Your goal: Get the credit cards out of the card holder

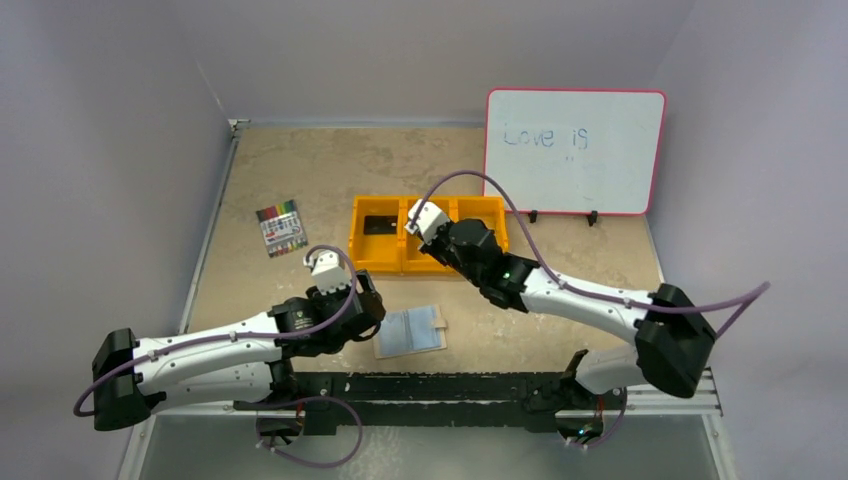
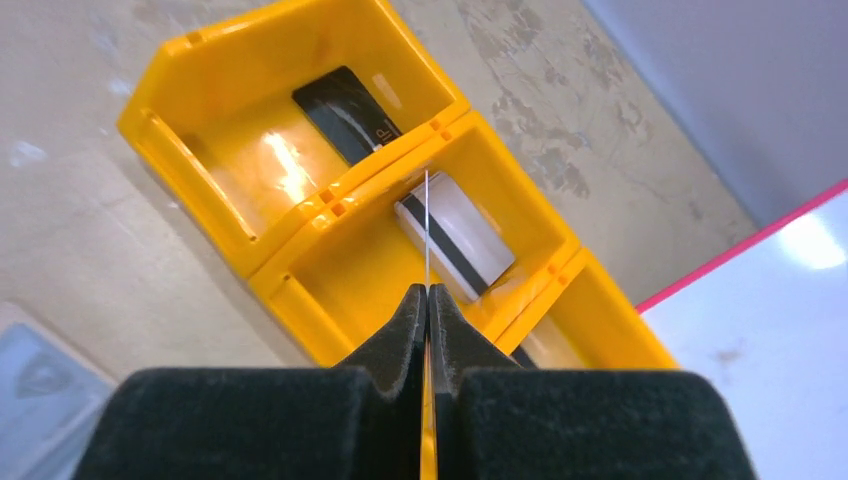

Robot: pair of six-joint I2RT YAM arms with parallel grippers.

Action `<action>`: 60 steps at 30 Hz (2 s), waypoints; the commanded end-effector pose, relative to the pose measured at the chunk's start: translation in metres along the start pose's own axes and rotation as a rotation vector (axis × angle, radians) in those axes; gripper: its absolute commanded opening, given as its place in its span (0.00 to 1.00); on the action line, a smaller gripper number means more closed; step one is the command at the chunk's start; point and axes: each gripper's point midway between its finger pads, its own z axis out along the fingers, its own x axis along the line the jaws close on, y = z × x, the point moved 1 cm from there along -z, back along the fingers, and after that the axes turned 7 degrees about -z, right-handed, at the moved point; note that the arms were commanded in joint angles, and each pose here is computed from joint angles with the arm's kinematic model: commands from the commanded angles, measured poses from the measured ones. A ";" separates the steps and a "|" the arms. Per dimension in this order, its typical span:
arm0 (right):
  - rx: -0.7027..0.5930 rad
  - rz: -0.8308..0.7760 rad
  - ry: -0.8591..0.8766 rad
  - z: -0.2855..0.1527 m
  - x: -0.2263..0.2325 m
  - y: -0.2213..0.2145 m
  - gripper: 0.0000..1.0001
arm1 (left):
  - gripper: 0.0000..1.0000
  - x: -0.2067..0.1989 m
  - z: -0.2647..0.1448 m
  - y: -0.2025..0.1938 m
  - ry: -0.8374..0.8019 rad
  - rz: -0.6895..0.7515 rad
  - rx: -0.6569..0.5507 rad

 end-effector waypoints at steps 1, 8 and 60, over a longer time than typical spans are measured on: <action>0.020 -0.247 0.004 0.022 -0.010 0.014 0.00 | 0.74 0.002 -0.001 0.003 0.001 -0.004 -0.011; 0.097 -0.380 0.018 0.055 -0.013 0.002 0.00 | 0.75 0.012 -0.004 0.009 0.013 -0.012 -0.032; 0.209 -0.707 0.148 0.147 -0.029 -0.075 0.07 | 0.74 0.039 -0.021 0.033 -0.002 -0.101 -0.090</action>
